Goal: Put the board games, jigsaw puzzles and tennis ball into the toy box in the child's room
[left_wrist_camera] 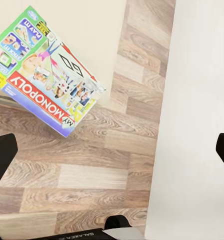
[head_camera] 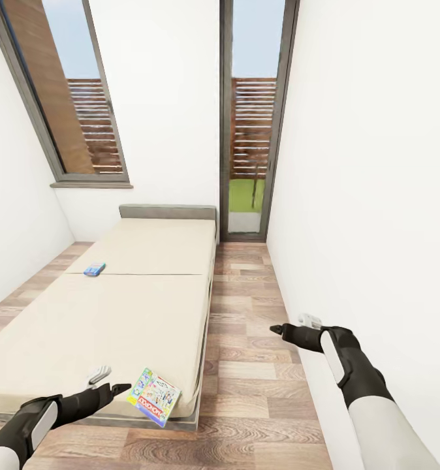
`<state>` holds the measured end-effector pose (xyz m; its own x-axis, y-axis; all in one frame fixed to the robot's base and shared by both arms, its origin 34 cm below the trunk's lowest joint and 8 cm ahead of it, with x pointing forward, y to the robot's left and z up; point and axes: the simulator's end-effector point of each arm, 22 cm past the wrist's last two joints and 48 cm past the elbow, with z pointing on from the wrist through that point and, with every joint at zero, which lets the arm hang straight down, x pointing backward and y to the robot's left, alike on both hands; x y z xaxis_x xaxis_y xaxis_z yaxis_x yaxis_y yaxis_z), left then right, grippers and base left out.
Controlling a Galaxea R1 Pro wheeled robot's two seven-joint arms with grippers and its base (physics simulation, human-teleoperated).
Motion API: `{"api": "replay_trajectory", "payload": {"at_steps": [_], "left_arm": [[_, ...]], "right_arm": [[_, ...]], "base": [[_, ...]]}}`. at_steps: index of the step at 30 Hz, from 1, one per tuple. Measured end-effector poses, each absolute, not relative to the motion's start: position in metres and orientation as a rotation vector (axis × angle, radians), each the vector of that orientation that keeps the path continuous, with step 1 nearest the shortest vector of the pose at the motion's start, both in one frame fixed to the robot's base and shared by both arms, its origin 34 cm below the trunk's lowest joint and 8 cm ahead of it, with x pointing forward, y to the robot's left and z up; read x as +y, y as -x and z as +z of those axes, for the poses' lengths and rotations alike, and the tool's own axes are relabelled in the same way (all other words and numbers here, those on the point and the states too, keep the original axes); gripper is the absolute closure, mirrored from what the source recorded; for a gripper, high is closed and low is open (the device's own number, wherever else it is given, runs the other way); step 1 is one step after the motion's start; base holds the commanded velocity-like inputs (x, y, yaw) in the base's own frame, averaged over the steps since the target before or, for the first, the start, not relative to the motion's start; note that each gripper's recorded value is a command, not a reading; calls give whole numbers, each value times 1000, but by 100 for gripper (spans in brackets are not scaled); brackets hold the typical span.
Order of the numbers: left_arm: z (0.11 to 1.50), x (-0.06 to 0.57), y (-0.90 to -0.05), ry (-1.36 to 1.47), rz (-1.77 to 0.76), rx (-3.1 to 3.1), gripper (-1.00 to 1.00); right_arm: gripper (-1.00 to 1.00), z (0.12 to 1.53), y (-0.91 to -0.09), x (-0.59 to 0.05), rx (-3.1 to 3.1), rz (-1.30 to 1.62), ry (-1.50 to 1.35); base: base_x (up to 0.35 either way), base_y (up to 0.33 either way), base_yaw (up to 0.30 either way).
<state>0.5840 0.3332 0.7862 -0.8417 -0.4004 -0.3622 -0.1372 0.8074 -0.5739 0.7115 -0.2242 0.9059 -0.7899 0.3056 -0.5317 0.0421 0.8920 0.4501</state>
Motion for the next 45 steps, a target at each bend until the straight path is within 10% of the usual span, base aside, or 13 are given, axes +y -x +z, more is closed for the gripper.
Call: {"api": "replay_trajectory", "payload": {"at_steps": [45], "left_arm": [[748,333,-600,398,-755,2511,-100]], "right_arm": [[-100,944,-713,-219,2317,548,-181]], "base": [[0,0,0]]}}
